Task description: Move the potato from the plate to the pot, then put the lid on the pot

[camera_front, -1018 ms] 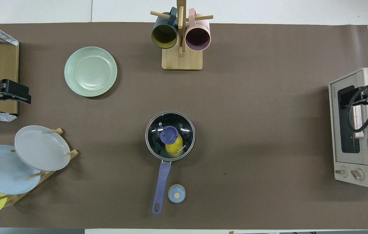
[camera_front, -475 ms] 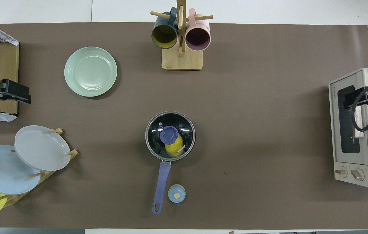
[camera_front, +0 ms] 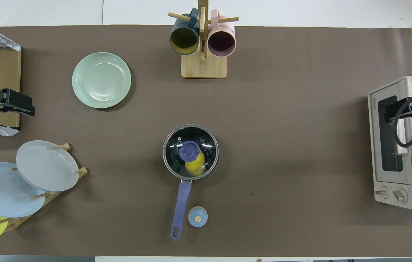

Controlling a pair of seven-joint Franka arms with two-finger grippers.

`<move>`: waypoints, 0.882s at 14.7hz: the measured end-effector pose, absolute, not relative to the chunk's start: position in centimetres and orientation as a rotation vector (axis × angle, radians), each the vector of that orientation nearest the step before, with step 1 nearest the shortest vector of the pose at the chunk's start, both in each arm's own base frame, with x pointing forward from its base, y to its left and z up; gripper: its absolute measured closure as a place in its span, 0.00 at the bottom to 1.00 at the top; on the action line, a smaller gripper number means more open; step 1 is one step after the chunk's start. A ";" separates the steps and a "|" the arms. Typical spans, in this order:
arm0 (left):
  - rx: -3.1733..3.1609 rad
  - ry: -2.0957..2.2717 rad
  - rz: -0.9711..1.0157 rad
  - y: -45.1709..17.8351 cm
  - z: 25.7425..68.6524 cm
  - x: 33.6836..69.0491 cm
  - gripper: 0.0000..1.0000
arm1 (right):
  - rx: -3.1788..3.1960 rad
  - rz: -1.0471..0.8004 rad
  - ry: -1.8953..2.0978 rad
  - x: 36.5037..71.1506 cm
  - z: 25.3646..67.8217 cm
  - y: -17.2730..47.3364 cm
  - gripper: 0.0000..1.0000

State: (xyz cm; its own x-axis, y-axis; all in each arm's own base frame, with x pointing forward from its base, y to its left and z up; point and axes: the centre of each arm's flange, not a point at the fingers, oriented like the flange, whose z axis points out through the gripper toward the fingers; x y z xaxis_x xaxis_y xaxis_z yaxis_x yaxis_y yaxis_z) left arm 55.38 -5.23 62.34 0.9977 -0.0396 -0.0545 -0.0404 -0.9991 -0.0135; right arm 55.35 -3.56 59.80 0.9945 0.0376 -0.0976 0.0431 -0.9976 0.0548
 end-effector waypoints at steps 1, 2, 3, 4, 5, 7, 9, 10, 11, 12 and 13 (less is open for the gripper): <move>-3.125 0.063 0.085 -5.2 62.3 55.4 0.00 | 3.081 -0.149 0.058 55.3 59.8 -3.7 0.00; -3.125 0.063 0.085 -5.2 62.3 55.4 0.00 | 3.082 -0.149 0.050 55.3 59.8 -3.8 0.00; -3.125 0.063 0.085 -5.2 62.3 55.4 0.00 | 3.082 -0.149 0.028 55.3 59.8 -4.0 0.00; -3.125 0.063 0.085 -5.2 62.3 55.4 0.00 | 3.081 -0.148 -0.007 55.3 59.8 -4.0 0.00; -3.125 0.062 0.085 -5.2 62.3 55.4 0.00 | 3.080 -0.147 -0.030 55.3 59.8 -4.0 0.00; -3.125 0.062 0.085 -5.2 62.3 55.4 0.00 | 3.080 -0.146 -0.048 55.3 59.8 -4.0 0.00; -3.125 0.062 0.085 -5.2 62.3 55.4 0.00 | 3.081 -0.146 -0.050 55.3 59.8 -3.9 0.00; -3.125 0.062 0.085 -5.2 62.3 55.4 0.00 | 3.085 -0.146 -0.051 55.3 59.8 -3.9 0.00; -3.125 0.062 0.085 -5.2 62.3 55.4 0.00 | 3.090 -0.146 -0.053 55.3 59.8 -3.8 0.00; -3.125 0.062 0.085 -5.2 62.3 55.4 0.00 | 3.093 -0.146 -0.056 55.3 59.8 -3.8 0.00; -3.125 0.062 0.085 -5.2 62.3 55.4 0.00 | 3.094 -0.146 -0.058 55.3 59.8 -3.8 0.00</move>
State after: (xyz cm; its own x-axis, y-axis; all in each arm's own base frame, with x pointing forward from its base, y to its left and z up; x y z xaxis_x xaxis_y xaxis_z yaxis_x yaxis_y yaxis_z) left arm 55.38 -5.23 62.34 0.9977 -0.0395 -0.0545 -0.0403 -0.9991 -0.0135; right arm 55.34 -3.80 59.79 0.9949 -0.0392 -0.0932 -0.0352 -0.9984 0.0449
